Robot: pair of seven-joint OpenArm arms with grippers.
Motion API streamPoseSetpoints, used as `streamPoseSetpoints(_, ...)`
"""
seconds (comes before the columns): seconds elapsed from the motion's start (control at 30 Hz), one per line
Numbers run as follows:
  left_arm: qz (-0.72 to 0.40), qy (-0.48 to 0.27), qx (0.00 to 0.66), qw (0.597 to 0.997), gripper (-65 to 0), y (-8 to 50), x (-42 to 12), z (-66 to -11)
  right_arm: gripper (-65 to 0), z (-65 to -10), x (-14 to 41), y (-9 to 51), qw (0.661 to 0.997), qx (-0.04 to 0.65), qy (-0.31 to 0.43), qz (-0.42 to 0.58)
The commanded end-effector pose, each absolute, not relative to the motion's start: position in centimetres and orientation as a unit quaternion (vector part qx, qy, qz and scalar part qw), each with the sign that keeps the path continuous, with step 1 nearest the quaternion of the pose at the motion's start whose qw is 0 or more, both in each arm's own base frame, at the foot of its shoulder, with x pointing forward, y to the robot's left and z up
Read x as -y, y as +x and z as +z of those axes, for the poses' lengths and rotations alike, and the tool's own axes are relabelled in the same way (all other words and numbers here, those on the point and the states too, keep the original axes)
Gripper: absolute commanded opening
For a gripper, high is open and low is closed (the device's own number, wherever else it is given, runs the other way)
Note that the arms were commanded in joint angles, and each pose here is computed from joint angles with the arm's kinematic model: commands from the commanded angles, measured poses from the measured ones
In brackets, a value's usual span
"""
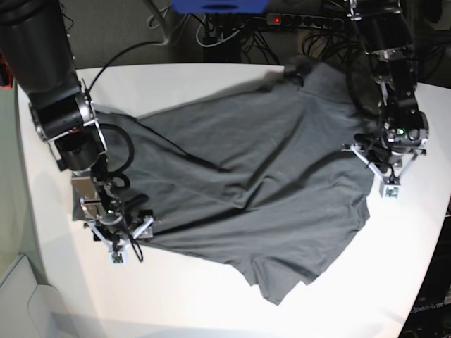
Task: Layout the t-shirt on the table in an organized manner, then fold the t-shirt properly
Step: 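Release the fabric with the right gripper and move it onto the shirt's hem, then release the left gripper and reposition it along the shirt's side edge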
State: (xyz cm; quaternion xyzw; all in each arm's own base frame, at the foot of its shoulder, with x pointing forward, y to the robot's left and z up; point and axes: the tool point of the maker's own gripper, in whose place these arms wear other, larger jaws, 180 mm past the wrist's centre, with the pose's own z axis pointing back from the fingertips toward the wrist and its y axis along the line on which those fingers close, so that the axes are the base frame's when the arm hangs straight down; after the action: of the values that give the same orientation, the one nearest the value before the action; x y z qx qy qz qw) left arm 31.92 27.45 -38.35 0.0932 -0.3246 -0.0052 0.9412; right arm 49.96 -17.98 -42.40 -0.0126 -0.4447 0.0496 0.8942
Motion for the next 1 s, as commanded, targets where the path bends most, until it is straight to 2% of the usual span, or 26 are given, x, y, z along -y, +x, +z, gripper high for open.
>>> streamPoseSetpoints(0.0,-0.004,0.103,0.353,0.93,-64.5,33.1,-28.2,-36.9,-18.7,-40.1,19.2,51.7,0.882,0.468,-0.032,0.038)
streamPoseSetpoints(0.2,0.004,0.096,0.336,0.937,-64.5,32.8,-28.9,-39.4,-19.0,-35.4,20.6,54.0,0.854,0.517,-0.037,0.043)
streamPoseSetpoints(0.43,0.015,0.082,0.347,0.934,-64.5,34.4,-29.1,-41.1,-18.9,-30.2,17.6,53.3,0.822,0.561,-0.006,0.097)
streamPoseSetpoints(0.73,0.044,0.075,0.364,0.927,-64.5,37.8,-32.2,-42.5,-18.8,-27.1,13.5,46.5,0.829,0.549,0.068,0.086)
streamPoseSetpoints(0.97,0.049,0.096,0.371,0.923,-64.5,40.1,-34.2,-37.8,-18.8,-28.7,11.0,42.0,0.843,0.521,0.098,0.097)
